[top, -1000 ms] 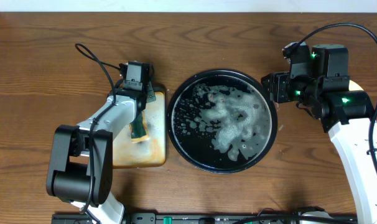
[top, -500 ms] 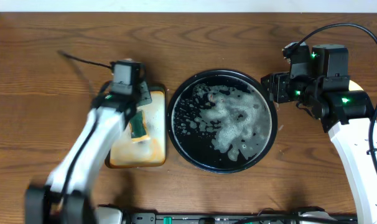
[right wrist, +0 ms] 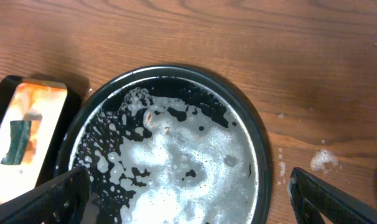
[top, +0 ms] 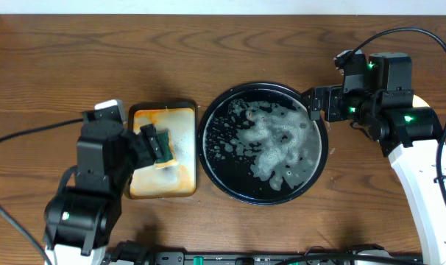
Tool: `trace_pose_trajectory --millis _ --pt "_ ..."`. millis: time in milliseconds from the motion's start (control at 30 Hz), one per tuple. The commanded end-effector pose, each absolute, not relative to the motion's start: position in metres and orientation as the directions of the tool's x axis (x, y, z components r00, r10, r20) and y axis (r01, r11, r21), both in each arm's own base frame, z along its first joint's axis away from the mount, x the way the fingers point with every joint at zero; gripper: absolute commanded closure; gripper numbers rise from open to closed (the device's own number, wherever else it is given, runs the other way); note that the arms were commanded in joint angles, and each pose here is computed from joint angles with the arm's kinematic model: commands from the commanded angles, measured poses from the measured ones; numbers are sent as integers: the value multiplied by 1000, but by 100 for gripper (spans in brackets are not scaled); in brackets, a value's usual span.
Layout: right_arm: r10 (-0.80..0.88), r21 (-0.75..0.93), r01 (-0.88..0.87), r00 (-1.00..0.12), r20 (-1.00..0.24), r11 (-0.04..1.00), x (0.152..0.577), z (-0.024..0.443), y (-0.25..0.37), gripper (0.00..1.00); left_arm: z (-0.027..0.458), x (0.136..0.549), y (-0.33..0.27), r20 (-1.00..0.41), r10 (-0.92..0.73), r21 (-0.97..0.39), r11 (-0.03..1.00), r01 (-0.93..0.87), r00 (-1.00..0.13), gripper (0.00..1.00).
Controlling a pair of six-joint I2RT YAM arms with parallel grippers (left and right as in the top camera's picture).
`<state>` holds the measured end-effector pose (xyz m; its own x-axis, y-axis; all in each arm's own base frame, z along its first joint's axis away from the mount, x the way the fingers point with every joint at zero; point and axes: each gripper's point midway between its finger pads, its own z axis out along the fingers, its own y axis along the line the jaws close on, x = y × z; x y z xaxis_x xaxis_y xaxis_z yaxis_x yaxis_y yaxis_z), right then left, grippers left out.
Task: Clean dirty plates on tray and stack at the side
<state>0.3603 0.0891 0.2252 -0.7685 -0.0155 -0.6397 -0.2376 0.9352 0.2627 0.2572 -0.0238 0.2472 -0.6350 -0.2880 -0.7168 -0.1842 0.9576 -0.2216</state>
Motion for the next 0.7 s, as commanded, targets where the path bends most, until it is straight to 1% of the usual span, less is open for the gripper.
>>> trace_pose_trajectory --millis 0,667 --pt "-17 264 -242 -766 -642 933 361 227 91 1 250 251 -22 -717 -284 -218 959 -182 -636 15" --pt "-17 260 -239 -766 -642 936 361 227 90 1 248 252 -22 -713 -283 -215 959 -184 -642 15"
